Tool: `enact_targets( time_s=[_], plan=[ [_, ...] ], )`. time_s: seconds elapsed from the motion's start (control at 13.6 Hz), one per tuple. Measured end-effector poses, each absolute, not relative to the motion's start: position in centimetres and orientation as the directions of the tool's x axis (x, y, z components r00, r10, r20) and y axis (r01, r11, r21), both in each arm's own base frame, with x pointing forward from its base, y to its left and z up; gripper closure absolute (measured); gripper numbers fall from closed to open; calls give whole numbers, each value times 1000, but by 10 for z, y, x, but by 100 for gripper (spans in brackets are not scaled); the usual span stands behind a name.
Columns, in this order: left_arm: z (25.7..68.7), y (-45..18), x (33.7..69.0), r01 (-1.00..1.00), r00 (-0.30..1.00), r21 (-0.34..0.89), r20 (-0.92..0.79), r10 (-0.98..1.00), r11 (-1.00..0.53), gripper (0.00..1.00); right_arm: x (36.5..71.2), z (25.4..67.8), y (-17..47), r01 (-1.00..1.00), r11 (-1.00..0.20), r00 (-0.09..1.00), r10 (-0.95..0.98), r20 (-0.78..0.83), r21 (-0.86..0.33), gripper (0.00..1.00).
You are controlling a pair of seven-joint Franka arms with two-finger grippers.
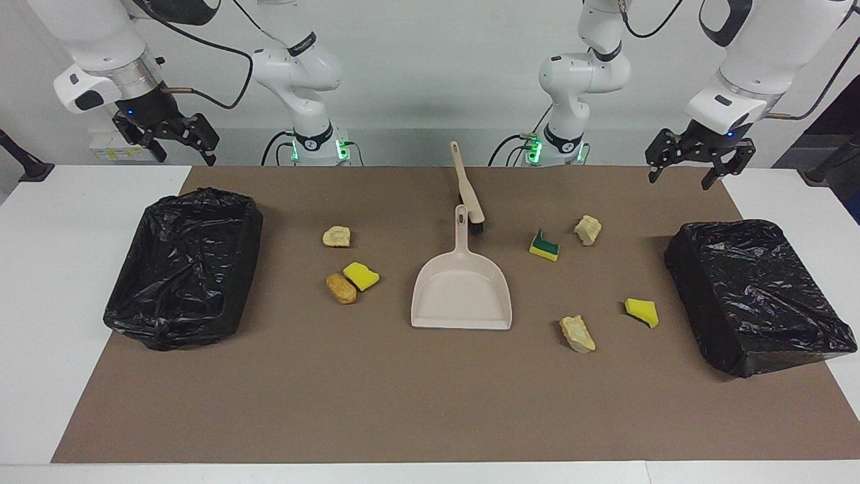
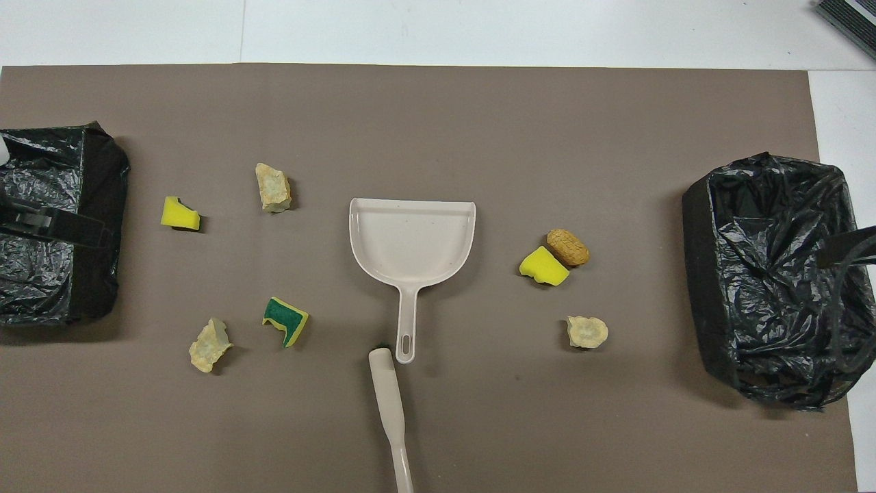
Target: Sweep and dump trash in bin
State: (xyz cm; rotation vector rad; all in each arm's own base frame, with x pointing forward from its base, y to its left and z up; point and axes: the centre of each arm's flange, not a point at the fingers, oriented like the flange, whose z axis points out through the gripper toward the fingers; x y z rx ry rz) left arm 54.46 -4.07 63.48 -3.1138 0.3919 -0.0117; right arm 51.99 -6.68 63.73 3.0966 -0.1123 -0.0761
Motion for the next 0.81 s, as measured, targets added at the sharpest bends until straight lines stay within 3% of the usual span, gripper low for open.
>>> enact_targets(
  time_s=[0.81],
  plan=[
    [635, -65, 541, -286, 958, -4, 6, -286, -958, 0, 518, 638, -57, -63, -998, 995, -63, -76, 0, 0]
  ],
)
